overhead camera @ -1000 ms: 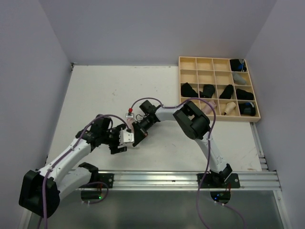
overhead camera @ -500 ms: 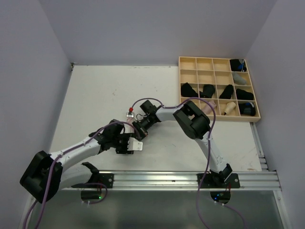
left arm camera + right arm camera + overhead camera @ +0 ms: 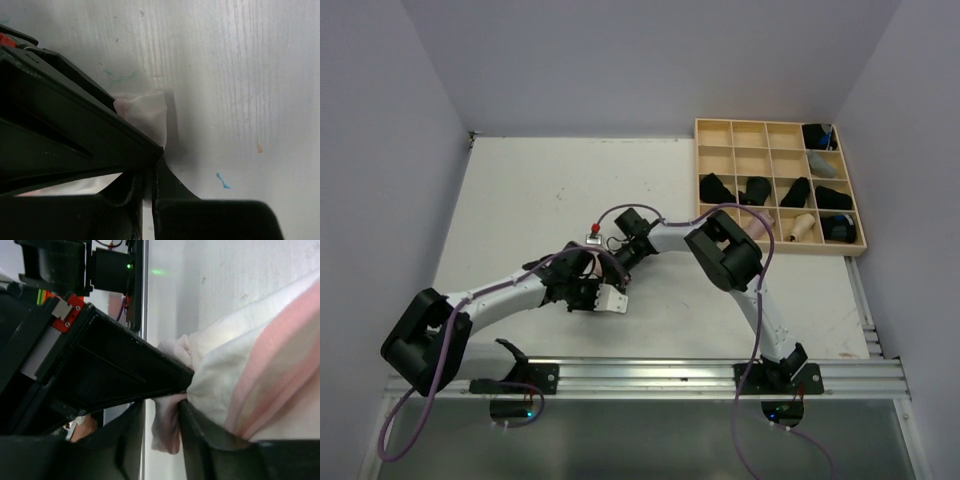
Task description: Roll the underwear
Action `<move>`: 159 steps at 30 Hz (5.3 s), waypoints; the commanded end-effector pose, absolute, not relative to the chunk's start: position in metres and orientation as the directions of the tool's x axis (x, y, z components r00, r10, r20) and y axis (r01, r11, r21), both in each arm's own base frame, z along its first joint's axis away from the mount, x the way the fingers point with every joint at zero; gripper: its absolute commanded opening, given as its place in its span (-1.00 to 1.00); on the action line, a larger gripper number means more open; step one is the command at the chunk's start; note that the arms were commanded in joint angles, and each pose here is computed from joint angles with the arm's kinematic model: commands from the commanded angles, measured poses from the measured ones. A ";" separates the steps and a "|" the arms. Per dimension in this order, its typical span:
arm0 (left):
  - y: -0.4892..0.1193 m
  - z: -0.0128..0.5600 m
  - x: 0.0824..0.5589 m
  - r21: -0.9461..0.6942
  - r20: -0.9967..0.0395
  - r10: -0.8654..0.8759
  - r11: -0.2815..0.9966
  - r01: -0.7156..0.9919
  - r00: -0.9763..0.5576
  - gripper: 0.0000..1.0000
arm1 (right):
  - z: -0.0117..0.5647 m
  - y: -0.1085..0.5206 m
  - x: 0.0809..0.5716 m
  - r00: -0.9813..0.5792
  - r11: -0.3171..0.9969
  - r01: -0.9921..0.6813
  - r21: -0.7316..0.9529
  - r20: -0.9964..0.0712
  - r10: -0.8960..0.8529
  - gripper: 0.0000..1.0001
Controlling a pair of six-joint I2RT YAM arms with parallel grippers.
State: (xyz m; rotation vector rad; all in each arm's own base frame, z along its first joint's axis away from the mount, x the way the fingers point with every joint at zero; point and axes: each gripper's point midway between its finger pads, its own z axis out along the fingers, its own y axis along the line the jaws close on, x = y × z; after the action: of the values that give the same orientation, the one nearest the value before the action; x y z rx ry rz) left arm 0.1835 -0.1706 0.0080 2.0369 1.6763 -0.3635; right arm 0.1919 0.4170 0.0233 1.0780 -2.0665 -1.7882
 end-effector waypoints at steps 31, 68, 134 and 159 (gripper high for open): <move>-0.166 -0.033 0.176 -0.757 -0.223 0.905 0.074 0.649 -0.363 -1.00 | 0.118 0.350 0.215 0.109 -0.076 -0.994 -0.078 -0.740 -0.664 0.06; -0.170 -0.037 0.185 -0.743 -0.234 0.875 0.120 0.658 -0.425 -1.00 | 0.053 0.398 0.196 0.340 -0.126 -0.934 -0.335 -0.718 -0.607 0.14; -0.033 0.251 0.403 0.166 -0.851 0.473 0.653 0.739 -0.226 1.00 | 0.042 0.414 0.162 -0.207 -0.140 -0.913 0.384 -0.728 -0.654 -1.00; -0.144 0.094 0.189 0.311 -0.609 0.784 0.096 0.945 0.121 0.37 | -0.020 0.406 0.195 -0.710 0.087 -0.420 0.903 -0.268 -0.651 -1.00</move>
State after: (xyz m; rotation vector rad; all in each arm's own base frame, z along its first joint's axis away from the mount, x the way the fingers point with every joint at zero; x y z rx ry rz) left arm 0.1989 -0.1394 0.1052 1.6046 1.7615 -0.3247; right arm 0.1930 0.4190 0.0214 1.1908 -2.0612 -1.8082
